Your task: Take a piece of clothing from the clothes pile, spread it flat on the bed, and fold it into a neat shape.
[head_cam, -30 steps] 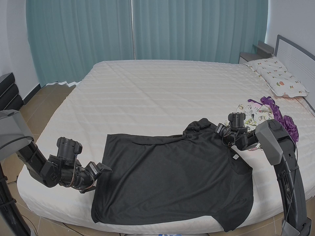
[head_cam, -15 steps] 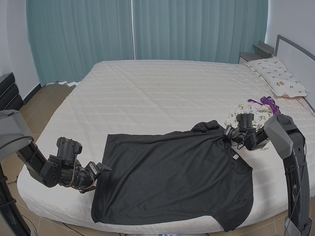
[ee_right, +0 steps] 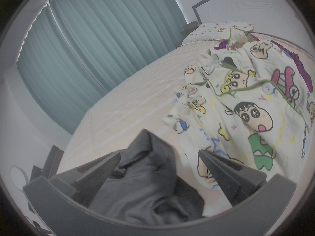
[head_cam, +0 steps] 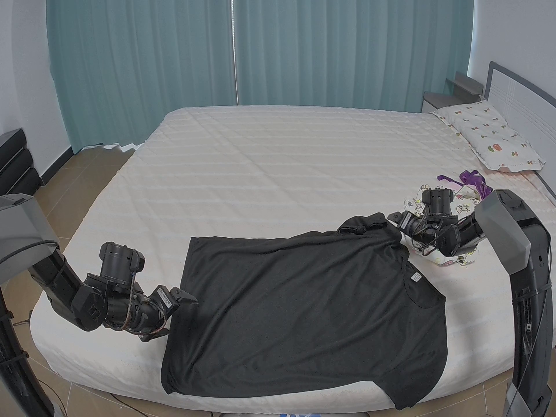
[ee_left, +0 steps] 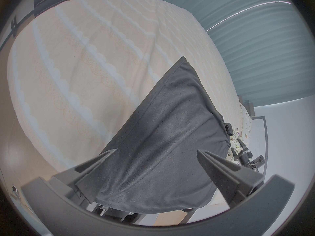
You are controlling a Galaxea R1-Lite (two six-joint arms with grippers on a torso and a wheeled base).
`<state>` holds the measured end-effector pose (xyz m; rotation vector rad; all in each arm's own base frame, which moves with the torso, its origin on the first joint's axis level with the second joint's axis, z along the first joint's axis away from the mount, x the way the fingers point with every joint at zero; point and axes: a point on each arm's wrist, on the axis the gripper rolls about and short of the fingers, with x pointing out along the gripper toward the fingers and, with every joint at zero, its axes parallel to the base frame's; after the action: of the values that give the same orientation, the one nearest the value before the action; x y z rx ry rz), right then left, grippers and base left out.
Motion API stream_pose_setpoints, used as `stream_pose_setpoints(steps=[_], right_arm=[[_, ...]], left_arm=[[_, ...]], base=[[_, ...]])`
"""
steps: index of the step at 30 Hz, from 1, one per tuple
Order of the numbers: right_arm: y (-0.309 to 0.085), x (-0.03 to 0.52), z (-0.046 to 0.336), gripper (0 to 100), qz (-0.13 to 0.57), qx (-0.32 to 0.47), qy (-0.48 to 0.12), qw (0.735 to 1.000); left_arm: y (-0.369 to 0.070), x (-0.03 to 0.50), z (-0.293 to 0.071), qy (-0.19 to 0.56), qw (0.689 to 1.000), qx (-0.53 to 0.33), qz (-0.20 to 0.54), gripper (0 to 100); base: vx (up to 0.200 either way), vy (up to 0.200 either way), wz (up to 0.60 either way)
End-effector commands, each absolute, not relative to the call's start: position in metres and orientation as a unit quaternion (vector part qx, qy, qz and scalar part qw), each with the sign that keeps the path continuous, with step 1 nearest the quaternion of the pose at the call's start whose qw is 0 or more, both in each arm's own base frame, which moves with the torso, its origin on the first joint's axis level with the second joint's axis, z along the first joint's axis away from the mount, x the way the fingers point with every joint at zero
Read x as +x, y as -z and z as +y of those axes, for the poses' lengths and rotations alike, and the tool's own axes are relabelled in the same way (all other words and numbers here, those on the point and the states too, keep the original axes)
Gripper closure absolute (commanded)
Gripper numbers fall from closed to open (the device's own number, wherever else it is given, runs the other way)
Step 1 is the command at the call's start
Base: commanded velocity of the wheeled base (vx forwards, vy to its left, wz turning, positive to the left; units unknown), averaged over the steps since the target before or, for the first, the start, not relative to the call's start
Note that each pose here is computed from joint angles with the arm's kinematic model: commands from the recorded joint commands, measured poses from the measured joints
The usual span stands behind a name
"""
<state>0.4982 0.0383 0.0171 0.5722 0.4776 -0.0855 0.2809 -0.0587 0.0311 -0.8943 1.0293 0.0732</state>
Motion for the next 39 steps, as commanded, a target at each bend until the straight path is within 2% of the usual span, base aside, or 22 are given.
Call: stream_pose_setpoints(steps=[1,10,17,29,33,34,39], right_arm=[[-0.044,0.498,0.072,0,0.214,0.323,0.009,0.922],[-0.028,0.516,0.117,0,0.252,0.401,0.007,0.88],[-0.008,0.529,0.115,0,0.268,0.409,0.029,0.872],[0.005,0.535,0.115,0,0.264,0.417,0.029,0.869],[-0.001,0.541,0.116,0,0.212,0.458,0.004,0.863],[-0.004,0.544,0.117,0,0.176,0.48,-0.015,0.859],[-0.031,0.546,0.119,0,0.11,0.494,-0.063,0.86]], left_arm=[[-0.032,0.281,-0.059,-0.033,0.776,-0.413,0.475,0],[-0.031,0.281,-0.059,-0.035,0.776,-0.413,0.476,0],[-0.03,0.281,-0.059,-0.034,0.775,-0.413,0.477,0],[-0.03,0.281,-0.059,-0.034,0.775,-0.413,0.478,0],[-0.029,0.281,-0.059,-0.035,0.774,-0.413,0.479,0],[-0.029,0.281,-0.059,-0.036,0.774,-0.413,0.479,0],[-0.028,0.28,-0.058,-0.036,0.773,-0.413,0.481,0]], base=[[0.0,0.0,0.0],[0.0,0.0,0.0],[0.0,0.0,0.0],[0.0,0.0,0.0],[0.0,0.0,0.0],[0.0,0.0,0.0],[0.0,0.0,0.0]])
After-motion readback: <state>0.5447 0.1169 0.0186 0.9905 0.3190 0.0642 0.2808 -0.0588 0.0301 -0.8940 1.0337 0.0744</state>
